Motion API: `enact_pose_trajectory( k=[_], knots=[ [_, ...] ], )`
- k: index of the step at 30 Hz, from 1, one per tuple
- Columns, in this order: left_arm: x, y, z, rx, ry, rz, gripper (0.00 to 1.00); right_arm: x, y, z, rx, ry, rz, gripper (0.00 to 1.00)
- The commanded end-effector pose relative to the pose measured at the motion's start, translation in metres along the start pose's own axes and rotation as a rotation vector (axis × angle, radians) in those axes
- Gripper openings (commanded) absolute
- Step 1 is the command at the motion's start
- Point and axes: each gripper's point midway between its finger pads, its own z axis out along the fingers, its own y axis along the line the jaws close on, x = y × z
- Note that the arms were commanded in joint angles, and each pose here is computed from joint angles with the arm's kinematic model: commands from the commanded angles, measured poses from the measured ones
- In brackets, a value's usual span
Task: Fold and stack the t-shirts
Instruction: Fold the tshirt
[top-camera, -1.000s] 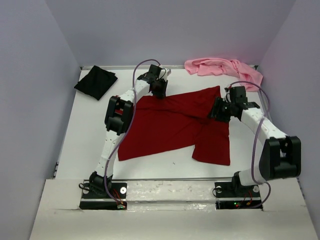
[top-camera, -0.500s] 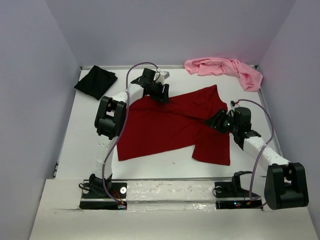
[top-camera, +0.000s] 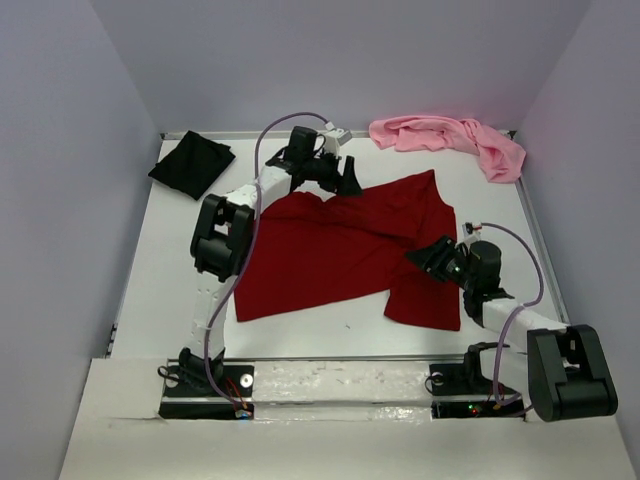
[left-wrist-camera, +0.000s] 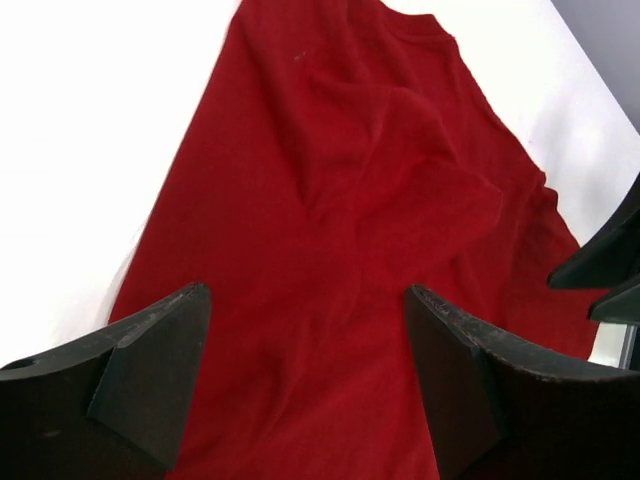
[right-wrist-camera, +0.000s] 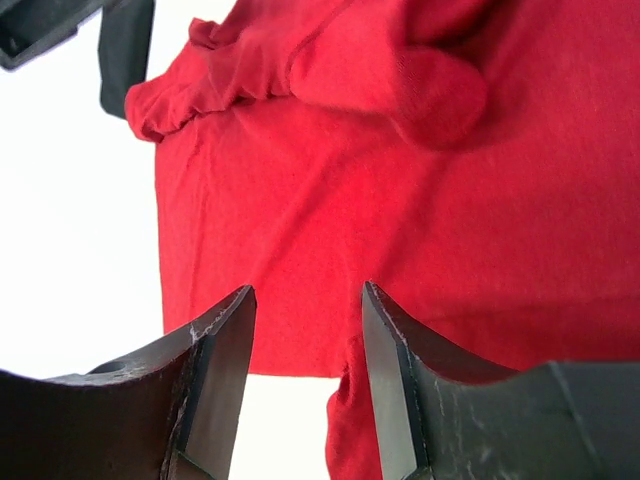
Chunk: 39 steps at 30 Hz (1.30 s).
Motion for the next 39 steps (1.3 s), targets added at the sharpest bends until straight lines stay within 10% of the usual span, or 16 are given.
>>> enact_pose_trajectory(
  k=[1,28,39],
  knots=[
    [-0.005,-0.013,0.025,0.097,0.007,0.0,0.87,-0.016,0.012,0.001,-0.085,-0.117,0.025,0.52],
    [-0.035,0.022,0.07,0.042,-0.029,0.052,0.95,-0.019,-0.027,0.058,-0.097,-0.167,0.119,0.52],
    [-0.003,0.047,0.081,0.001,0.029,0.008,0.81,-0.035,-0.031,0.066,-0.044,-0.206,0.052,0.52]
  ],
)
